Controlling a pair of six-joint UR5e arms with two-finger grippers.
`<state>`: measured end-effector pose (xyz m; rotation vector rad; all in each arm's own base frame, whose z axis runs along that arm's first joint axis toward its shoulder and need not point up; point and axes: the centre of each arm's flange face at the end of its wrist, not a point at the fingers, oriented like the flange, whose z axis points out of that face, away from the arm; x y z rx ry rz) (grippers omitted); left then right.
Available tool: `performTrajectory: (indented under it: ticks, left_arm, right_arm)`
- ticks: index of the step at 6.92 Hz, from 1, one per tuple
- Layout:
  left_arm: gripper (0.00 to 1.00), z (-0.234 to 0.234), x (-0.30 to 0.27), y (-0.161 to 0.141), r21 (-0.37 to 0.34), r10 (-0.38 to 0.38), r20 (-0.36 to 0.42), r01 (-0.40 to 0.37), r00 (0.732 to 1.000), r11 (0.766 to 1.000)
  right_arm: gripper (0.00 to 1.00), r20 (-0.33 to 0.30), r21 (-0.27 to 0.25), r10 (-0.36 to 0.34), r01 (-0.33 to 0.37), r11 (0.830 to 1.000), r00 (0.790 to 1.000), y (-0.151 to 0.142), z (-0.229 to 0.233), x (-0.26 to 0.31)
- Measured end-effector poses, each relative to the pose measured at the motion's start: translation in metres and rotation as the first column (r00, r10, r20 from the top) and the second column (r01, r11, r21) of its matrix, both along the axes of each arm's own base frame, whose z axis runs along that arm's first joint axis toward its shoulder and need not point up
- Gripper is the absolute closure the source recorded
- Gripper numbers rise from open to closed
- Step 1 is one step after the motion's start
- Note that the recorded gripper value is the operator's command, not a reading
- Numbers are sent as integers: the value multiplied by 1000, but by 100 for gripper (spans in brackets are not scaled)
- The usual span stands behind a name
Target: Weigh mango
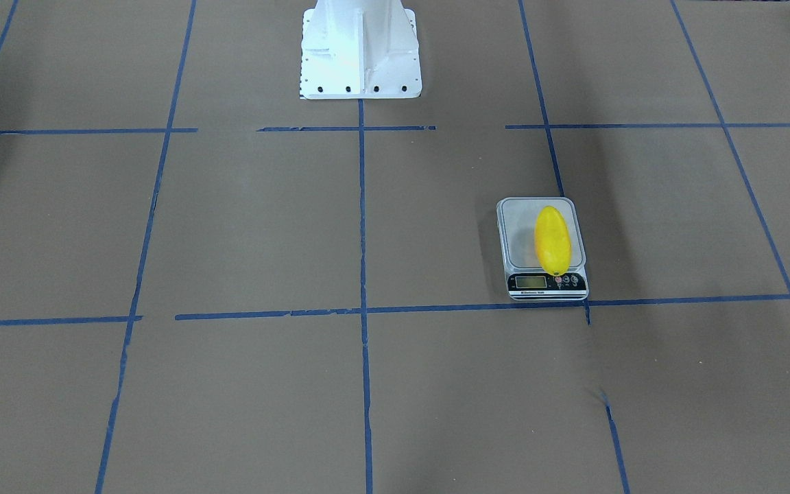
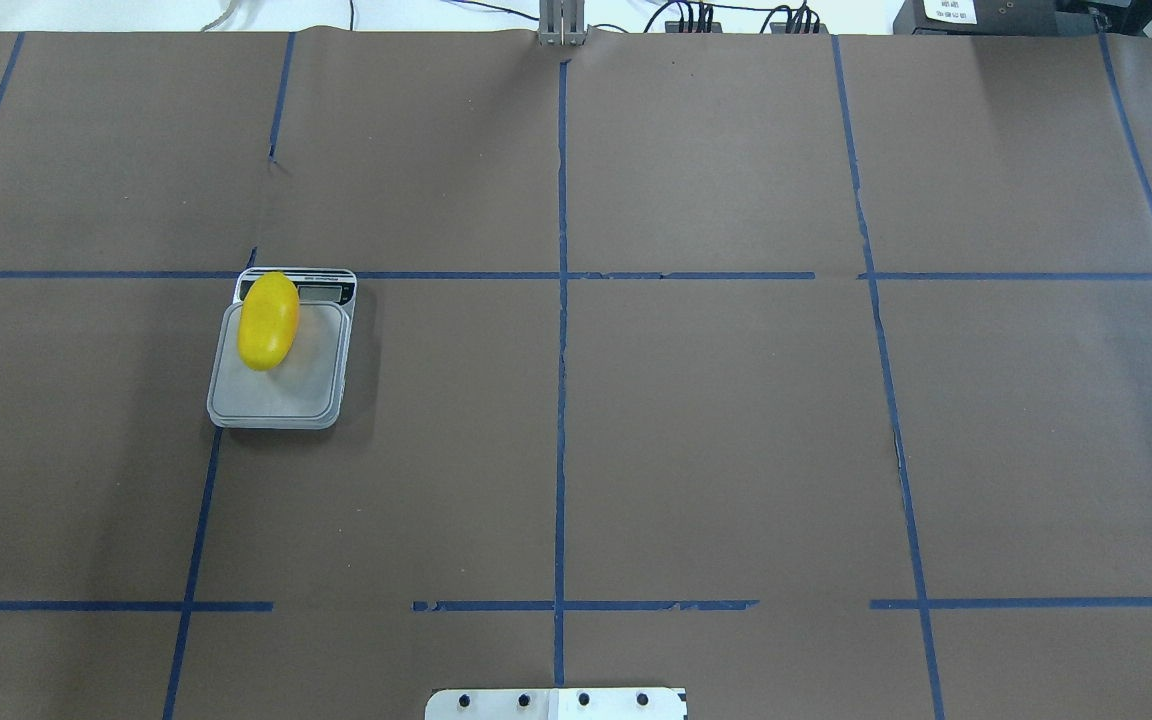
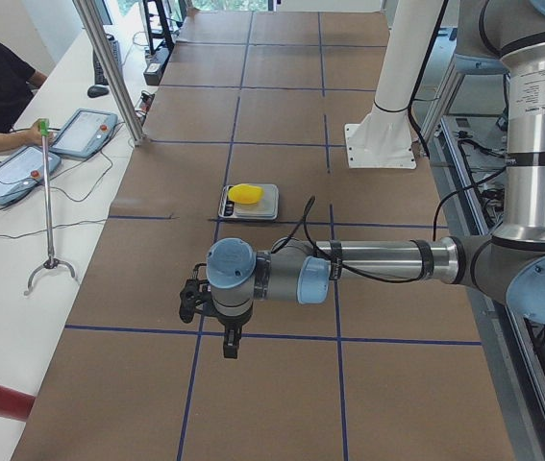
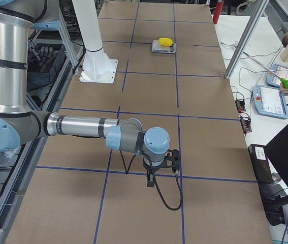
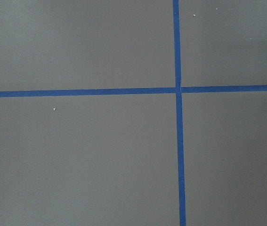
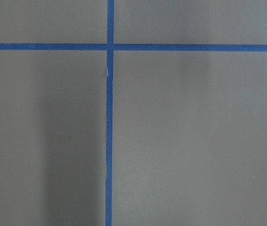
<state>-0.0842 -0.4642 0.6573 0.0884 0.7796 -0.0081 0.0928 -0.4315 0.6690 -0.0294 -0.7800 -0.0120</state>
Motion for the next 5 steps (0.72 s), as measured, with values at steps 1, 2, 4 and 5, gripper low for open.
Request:
performTrajectory:
  ticks: [1, 2, 4, 5]
  left_arm:
    - [0, -1, 0, 0, 1, -1, 0, 1, 1000, 1000]
    - [0, -2, 0, 0, 2, -1, 0, 1, 1000, 1000]
    - [0, -3, 0, -1, 4, -1, 0, 1, 1000, 1000]
    - [0, -3, 0, -1, 5, -1, 0, 1, 1000, 1000]
  right_arm:
    - [0, 0, 0, 0, 0, 1000, 1000, 0, 0, 0]
    - [0, 0, 0, 0, 0, 1000, 1000, 0, 0, 0]
    - [0, 0, 0, 0, 0, 1000, 1000, 0, 0, 0]
    - [0, 0, 0, 0, 0, 1000, 1000, 0, 0, 0]
